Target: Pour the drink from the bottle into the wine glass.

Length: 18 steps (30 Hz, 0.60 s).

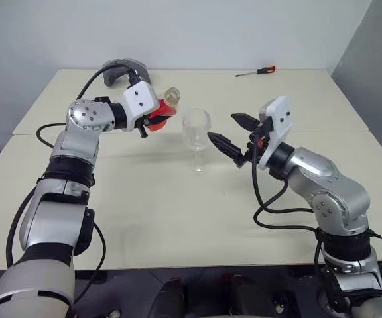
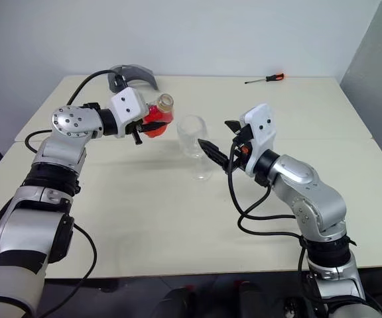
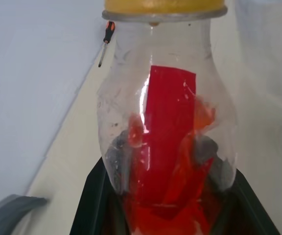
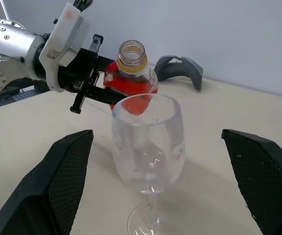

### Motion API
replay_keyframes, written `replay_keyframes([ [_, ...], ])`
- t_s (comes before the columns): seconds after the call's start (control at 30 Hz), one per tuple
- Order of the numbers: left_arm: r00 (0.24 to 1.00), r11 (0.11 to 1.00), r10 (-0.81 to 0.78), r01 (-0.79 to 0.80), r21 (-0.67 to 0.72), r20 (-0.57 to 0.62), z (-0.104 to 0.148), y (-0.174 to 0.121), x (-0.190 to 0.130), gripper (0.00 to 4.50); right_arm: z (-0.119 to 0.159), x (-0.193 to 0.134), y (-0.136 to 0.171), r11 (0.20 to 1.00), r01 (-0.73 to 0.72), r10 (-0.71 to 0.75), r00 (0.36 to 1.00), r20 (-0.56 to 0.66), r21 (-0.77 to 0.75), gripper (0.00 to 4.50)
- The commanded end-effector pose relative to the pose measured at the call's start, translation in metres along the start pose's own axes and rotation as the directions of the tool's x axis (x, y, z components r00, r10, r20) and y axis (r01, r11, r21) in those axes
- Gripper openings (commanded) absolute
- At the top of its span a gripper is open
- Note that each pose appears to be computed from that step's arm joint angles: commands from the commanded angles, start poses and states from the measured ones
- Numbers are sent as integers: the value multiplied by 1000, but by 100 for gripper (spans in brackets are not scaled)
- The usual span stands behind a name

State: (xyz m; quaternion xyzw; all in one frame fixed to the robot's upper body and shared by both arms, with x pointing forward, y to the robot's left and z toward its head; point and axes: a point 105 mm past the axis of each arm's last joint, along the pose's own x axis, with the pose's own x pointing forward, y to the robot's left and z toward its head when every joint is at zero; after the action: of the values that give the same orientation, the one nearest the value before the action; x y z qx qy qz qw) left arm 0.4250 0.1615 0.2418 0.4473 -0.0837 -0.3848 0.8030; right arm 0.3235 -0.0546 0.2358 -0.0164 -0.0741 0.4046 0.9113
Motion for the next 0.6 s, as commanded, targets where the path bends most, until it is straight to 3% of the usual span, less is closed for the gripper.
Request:
replay_keyframes([
  [0.03,997,989,53,-61,133,64,25,23,-4,115,18,3,3,999,-15,18,998,64,-40,450],
  [0.6,996,955,53,-73,286,77,37,32,0,115,15,5,4,999,-15,18,998,60,-43,450],
])
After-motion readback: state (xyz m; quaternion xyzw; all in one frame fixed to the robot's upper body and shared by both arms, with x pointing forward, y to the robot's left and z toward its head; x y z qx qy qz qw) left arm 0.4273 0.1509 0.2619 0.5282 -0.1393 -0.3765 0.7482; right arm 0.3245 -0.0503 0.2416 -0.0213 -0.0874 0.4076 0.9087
